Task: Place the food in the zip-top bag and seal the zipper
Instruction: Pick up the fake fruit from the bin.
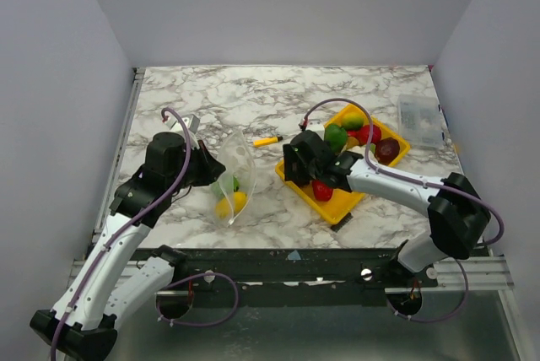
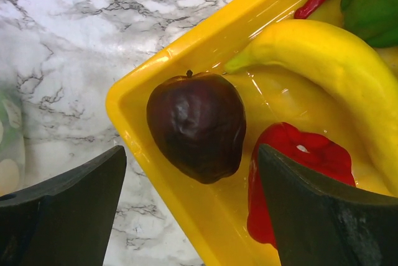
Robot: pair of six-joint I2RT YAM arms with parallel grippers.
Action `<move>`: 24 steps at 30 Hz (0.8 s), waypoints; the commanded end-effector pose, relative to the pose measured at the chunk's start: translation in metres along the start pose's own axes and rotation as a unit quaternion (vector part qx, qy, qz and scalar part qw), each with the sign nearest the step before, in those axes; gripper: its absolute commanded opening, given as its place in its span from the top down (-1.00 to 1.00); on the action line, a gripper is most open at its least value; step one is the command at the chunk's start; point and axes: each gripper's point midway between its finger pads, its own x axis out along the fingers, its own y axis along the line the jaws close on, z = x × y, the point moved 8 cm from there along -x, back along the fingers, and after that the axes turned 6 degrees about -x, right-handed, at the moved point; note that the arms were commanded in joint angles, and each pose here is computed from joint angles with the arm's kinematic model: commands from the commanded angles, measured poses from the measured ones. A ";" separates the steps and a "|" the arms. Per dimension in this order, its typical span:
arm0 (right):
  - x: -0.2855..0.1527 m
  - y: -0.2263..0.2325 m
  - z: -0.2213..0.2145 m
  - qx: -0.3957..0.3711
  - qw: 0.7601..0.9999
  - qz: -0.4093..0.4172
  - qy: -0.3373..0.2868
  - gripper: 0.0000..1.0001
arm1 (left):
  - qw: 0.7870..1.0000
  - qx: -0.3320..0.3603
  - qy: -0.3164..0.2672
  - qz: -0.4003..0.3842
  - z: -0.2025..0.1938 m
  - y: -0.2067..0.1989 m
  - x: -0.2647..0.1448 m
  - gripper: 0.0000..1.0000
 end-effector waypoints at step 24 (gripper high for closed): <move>0.050 0.001 -0.009 0.010 0.999 -0.036 0.017 -0.44 | 1.000 0.002 -0.007 -0.025 -0.004 -0.001 -0.005 1.00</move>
